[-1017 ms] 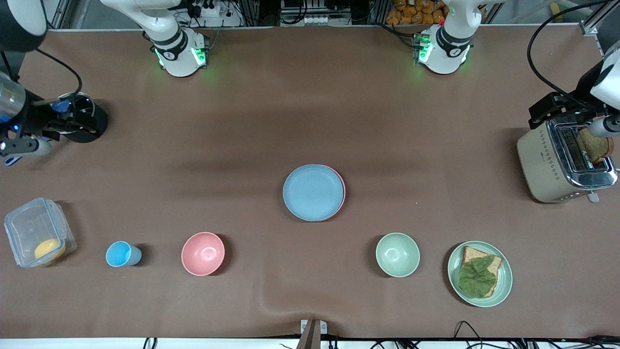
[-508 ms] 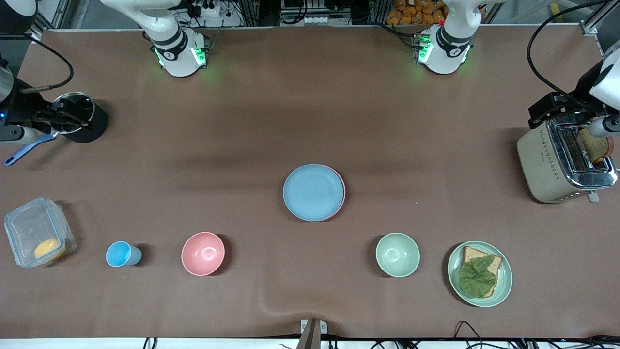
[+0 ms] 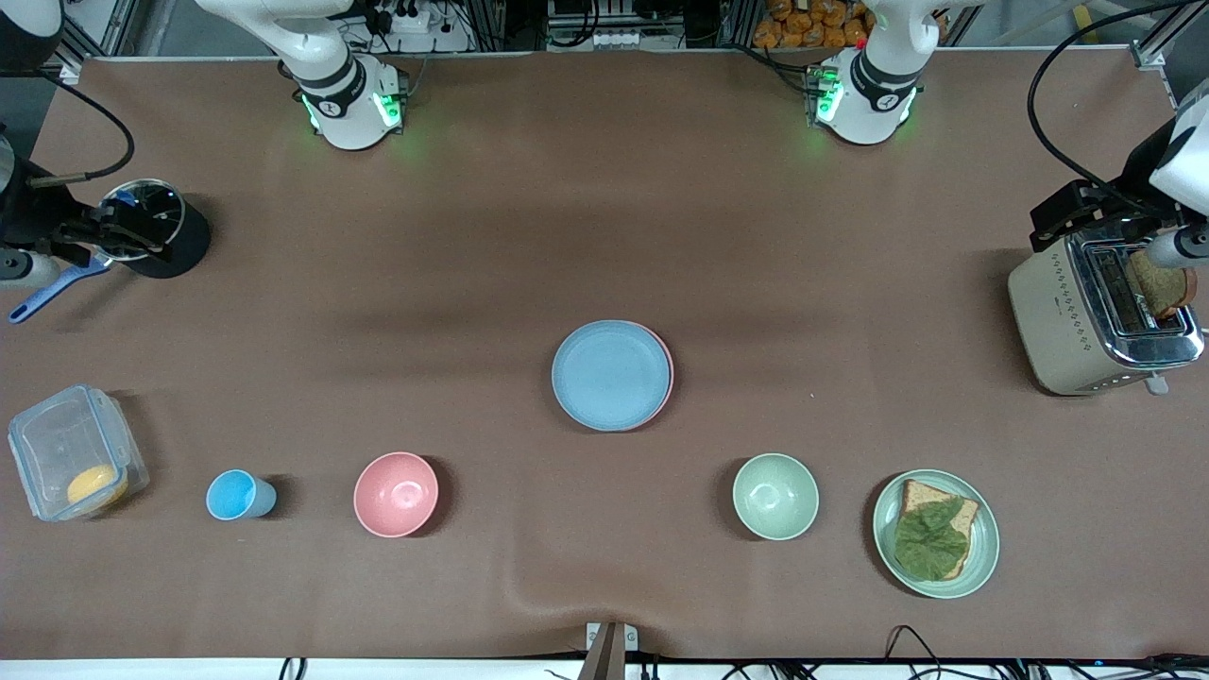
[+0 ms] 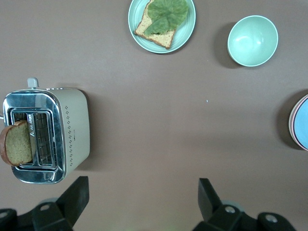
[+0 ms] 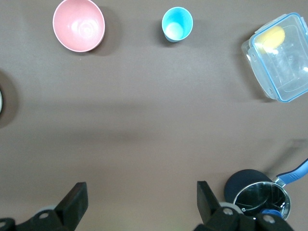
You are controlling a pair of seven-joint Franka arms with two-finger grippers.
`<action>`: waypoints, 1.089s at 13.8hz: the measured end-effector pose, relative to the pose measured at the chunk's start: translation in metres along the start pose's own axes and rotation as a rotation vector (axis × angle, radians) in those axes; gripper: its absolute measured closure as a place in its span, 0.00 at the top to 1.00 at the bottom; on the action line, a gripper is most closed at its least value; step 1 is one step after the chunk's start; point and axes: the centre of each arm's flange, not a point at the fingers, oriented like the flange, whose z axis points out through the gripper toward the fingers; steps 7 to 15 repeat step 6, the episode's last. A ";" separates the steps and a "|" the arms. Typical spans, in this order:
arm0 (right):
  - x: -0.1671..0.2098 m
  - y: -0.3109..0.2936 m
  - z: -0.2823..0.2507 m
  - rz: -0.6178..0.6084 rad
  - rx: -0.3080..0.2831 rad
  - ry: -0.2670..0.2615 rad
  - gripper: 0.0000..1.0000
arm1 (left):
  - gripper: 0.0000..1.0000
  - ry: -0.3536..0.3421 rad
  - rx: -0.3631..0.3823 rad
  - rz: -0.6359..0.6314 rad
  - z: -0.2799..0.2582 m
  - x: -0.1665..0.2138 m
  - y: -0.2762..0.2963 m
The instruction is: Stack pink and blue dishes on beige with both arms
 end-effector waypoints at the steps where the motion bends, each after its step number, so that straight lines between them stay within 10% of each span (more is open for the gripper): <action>1: 0.003 0.000 0.001 -0.001 0.000 -0.003 1.00 | 1.00 0.000 0.000 0.000 0.000 0.000 0.000; 15: 0.006 -0.001 0.002 -0.002 -0.001 -0.006 1.00 | 1.00 -0.001 0.000 0.000 0.000 0.000 0.000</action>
